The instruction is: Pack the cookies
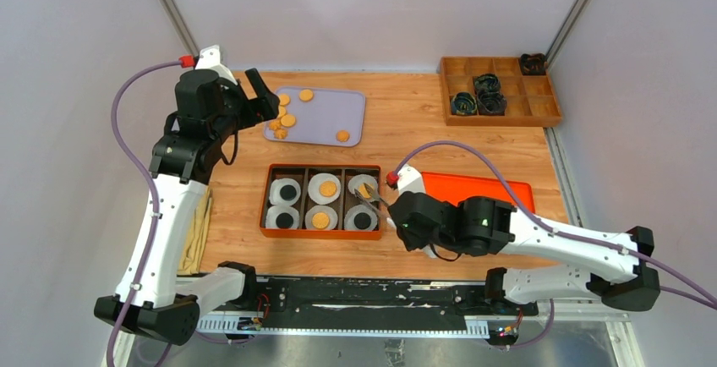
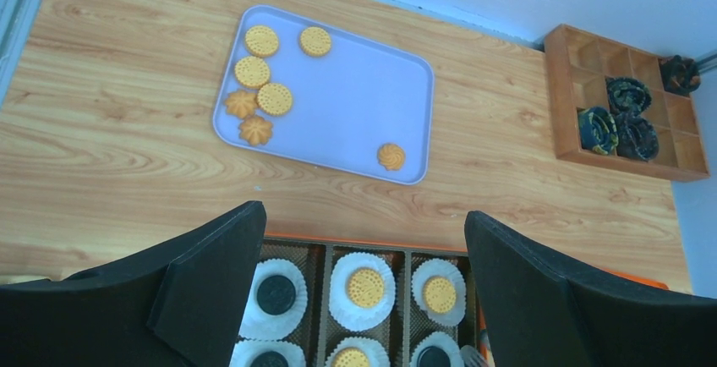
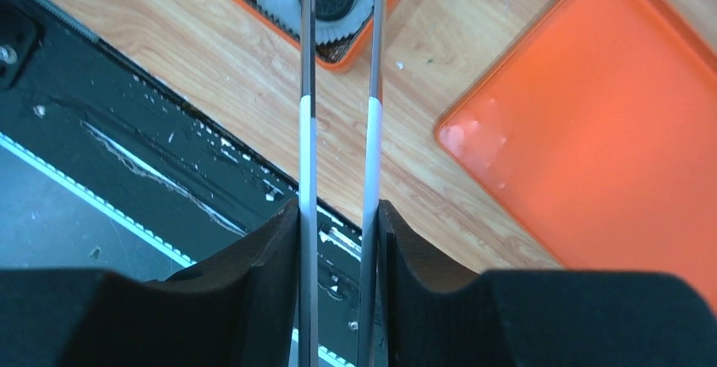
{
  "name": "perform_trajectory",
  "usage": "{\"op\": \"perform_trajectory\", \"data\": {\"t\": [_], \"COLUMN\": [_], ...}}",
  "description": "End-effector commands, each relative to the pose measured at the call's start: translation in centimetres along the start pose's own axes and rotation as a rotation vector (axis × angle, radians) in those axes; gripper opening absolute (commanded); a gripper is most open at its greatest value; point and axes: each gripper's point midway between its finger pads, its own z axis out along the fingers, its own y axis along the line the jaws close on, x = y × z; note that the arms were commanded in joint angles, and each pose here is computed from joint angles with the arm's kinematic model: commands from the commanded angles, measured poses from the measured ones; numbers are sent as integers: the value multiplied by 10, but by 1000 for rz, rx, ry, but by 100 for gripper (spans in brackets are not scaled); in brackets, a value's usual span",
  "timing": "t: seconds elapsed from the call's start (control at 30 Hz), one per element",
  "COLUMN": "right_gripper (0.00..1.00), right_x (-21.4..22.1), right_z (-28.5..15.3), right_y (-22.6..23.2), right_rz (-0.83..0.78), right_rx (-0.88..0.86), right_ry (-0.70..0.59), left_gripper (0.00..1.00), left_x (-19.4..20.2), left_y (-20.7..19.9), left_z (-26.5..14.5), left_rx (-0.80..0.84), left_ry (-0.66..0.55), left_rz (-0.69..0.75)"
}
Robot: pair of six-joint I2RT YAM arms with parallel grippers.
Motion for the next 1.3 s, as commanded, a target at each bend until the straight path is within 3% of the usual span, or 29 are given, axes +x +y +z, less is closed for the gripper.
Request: {"op": "perform_trajectory", "data": {"t": [0.0,0.13,0.33,0.57,0.87,1.27], "right_gripper": [27,22,20,19,19,18], "right_x": [-31,-63,-104,-147,-200,-175], "right_z": [-25,-32,-17,55,139,233], "right_y": [-21,-55,-99,-177,-230,-290], "right_rz": [48,56,98,264,243,297], "right_rx": [84,270,470,499,449,463], "right_ry": [-146,-267,-247,-191,-126,27], "left_gripper": [94,94,92,90,90,90], "left_x": [-14,-10,-12,-15,-13,2], "left_y": [-11,-13,-19,-24,-18,-14], "left_z": [-11,-7,-4,-2,0,15], "left_rx": [43,51,59,63,28,9], "left_ry": [-36,-21,-19,-23,-28,22], "left_rz": [-9,-10,7,20,53,60]}}
